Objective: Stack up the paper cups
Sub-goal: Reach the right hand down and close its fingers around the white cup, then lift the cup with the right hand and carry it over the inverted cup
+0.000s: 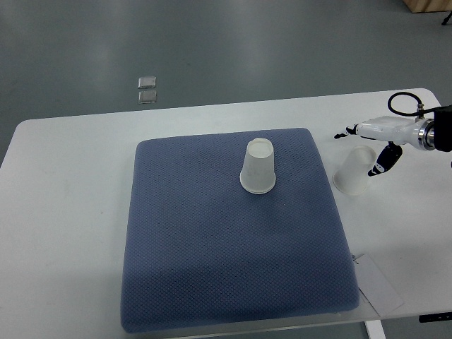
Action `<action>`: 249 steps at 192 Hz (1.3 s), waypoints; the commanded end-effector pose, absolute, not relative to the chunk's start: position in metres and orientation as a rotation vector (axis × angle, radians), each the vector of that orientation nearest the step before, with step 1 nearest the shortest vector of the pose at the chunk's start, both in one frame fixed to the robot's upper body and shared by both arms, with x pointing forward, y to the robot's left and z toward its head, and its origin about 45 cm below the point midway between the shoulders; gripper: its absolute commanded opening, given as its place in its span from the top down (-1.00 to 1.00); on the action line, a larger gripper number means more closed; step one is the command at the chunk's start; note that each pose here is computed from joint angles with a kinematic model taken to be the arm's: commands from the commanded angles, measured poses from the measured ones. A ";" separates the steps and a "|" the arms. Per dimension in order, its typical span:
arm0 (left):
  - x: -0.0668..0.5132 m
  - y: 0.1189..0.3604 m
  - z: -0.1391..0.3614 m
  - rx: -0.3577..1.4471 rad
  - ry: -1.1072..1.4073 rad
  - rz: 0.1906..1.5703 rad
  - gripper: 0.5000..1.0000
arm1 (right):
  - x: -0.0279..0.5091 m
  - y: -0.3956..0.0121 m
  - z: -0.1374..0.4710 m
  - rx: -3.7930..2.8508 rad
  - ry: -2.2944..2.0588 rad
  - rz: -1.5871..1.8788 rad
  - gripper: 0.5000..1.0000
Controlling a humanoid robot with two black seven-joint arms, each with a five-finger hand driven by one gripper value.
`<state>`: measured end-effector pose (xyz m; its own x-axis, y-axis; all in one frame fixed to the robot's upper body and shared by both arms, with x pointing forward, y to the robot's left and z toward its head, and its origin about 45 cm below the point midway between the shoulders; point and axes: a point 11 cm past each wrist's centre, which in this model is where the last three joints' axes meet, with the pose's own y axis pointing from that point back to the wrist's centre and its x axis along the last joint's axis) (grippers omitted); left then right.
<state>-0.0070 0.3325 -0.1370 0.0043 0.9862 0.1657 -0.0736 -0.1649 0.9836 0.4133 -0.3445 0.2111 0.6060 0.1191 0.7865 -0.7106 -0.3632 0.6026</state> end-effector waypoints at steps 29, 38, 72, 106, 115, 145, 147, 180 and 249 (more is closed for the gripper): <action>-0.007 0.332 -0.137 1.279 1.064 1.356 -1.00 | 0.413 -0.343 0.202 1.727 -0.467 0.934 -0.39; -0.007 0.332 -0.137 1.279 1.064 1.356 -1.00 | 0.413 -0.341 0.201 1.730 -0.464 0.935 -0.33; -0.007 0.332 -0.137 1.279 1.064 1.356 -1.00 | 0.413 -0.341 0.200 1.731 -0.463 0.931 -0.11; -0.007 0.332 -0.137 1.279 1.064 1.356 -1.00 | 0.413 -0.343 0.199 1.726 -0.462 0.928 0.45; -0.007 0.332 -0.137 1.279 1.064 1.356 -1.00 | 0.413 -0.343 0.199 1.728 -0.461 0.928 0.64; -0.007 0.333 -0.137 1.280 1.063 1.357 -1.00 | 0.414 -0.346 0.203 1.722 -0.466 0.933 1.00; -0.007 0.332 -0.137 1.279 1.064 1.356 -1.00 | 0.414 -0.346 0.204 1.722 -0.469 0.936 1.00; -0.007 0.332 -0.137 1.279 1.064 1.356 -1.00 | 0.431 -0.340 0.243 1.731 -0.498 1.023 1.00; -0.007 0.332 -0.137 1.279 1.064 1.356 -1.00 | 0.450 -0.278 0.392 1.790 -0.487 1.351 1.00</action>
<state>-0.0072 0.3325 -0.1370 0.0043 0.9862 0.1657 -0.0733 -0.1650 0.9836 0.4540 -0.3059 0.3634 0.3871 0.1565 0.9087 -0.7494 -0.5208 0.4089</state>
